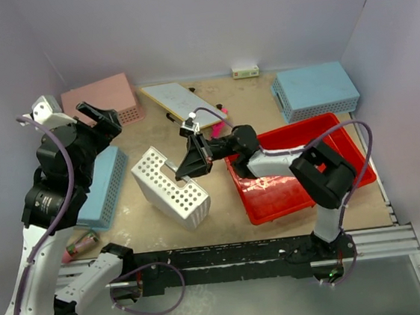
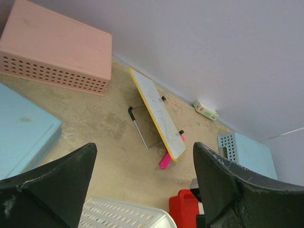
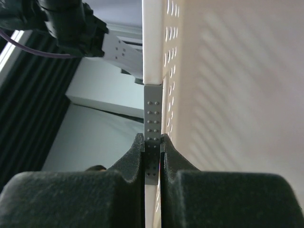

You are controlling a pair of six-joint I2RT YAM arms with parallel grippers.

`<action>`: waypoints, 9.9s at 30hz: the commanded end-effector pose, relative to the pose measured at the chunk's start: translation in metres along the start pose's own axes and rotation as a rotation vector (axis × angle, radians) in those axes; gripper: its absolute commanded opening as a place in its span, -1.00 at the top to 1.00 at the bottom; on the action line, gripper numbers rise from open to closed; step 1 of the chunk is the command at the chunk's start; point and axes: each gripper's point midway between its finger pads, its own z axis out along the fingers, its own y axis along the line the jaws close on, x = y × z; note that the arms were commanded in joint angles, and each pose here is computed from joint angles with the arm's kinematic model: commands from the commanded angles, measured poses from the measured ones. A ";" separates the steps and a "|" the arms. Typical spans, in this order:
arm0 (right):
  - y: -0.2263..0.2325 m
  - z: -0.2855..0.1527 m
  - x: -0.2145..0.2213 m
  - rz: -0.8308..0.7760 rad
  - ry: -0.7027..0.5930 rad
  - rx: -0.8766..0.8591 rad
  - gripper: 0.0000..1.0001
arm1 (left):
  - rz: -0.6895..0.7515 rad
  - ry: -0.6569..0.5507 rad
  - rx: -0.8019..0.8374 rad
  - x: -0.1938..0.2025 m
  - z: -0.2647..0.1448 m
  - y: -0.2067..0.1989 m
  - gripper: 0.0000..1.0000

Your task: Turn the large container upside down

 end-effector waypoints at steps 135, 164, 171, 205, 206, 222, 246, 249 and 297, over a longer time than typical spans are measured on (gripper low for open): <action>-0.083 -0.171 0.001 -0.219 -0.556 1.533 1.00 | 0.343 0.204 -0.104 0.130 0.075 -0.032 -0.53; 0.095 -0.042 -0.064 -0.268 -0.660 0.705 1.00 | 0.250 0.133 -0.286 0.053 0.093 0.049 -0.62; 0.115 -0.042 -0.070 -0.255 -0.702 0.597 1.00 | 0.236 0.156 -0.285 0.061 0.096 0.057 -0.62; 0.189 -0.014 -0.076 -0.094 -0.630 0.039 1.00 | 0.228 0.100 -0.324 0.030 0.088 0.069 -0.62; 0.187 -0.019 -0.075 -0.091 -0.639 0.043 1.00 | 0.227 0.100 -0.321 0.030 0.088 0.068 -0.62; 0.129 -0.146 -0.031 -0.052 -0.646 0.142 1.00 | 0.217 0.119 -0.284 0.036 0.097 0.060 -0.62; 0.043 -0.285 0.002 -0.002 -0.756 0.820 0.21 | 0.179 0.325 -0.098 0.101 0.097 0.047 -0.61; 0.043 -0.294 0.000 -0.001 -0.800 0.867 0.19 | 0.146 0.432 -0.005 0.136 0.087 0.040 -0.60; 0.065 -0.390 0.013 -0.148 -1.138 1.378 -0.46 | 0.263 0.914 0.478 0.392 0.017 -0.105 -0.61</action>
